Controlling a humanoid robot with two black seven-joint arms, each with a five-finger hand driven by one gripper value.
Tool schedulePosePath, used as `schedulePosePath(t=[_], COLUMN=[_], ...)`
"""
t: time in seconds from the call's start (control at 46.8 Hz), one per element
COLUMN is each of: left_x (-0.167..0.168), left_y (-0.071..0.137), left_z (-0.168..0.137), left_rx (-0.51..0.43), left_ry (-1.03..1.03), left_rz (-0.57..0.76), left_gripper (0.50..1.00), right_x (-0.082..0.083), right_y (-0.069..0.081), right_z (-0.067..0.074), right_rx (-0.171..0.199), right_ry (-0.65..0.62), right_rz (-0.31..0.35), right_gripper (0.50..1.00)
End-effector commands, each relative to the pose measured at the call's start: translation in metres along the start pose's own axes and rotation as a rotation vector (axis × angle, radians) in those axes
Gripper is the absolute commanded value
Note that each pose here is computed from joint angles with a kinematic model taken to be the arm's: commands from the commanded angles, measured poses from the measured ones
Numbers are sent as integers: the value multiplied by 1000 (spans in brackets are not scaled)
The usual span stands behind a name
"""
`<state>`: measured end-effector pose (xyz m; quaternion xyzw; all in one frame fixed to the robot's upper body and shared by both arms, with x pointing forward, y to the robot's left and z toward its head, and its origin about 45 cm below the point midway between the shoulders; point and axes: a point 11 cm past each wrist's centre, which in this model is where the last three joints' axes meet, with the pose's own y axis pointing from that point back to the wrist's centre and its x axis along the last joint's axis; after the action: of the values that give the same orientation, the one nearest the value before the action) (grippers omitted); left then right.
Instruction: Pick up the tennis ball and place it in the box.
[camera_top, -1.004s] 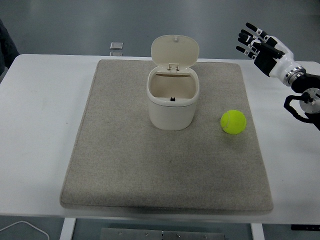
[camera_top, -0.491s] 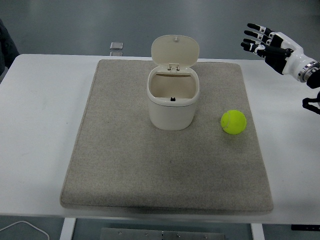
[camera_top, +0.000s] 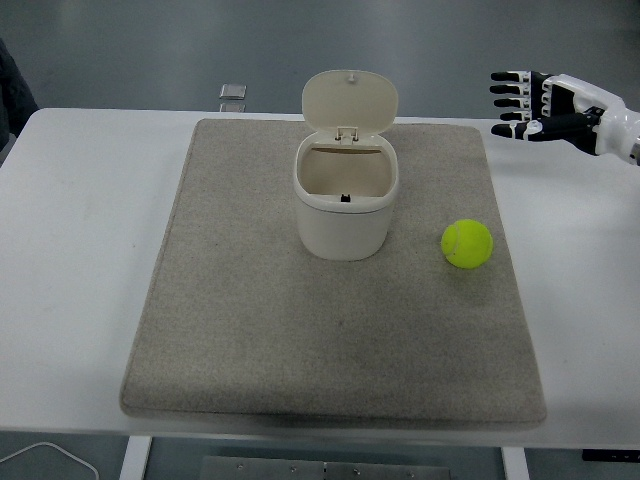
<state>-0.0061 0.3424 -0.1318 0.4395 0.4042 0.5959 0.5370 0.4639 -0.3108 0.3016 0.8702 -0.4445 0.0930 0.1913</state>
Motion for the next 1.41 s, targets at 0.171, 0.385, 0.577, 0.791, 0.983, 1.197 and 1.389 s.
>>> schedulePosePath(t=[0.171,0.385,0.577,0.791,0.983,1.197,1.389], left_x=[0,0,0,0,0,0,0], left_y=[0,0,0,0,0,0,0], left_z=[0,0,0,0,0,0,0], left_rx=[0,0,0,0,0,0,1], left_ry=[1,0,0,0,1,0,1], left_rz=[1,0,0,-1,1,0,1], left_gripper=[992,992,992,990,992,990,992], right_x=[-31,-51,-66,-71,-71,-83,-86], right_y=[6,15,19,26,24,21,18], right_z=[5,3,10,20,19,32,34], right_rx=[-45,-66,-99,-141,-133,-139,-128], right_ry=[148,285,388,490,531,537,547], right_rz=[-119,-207,-272,-299,-276,-284,-259], right_gripper=[924,921,923,924,923,923,919])
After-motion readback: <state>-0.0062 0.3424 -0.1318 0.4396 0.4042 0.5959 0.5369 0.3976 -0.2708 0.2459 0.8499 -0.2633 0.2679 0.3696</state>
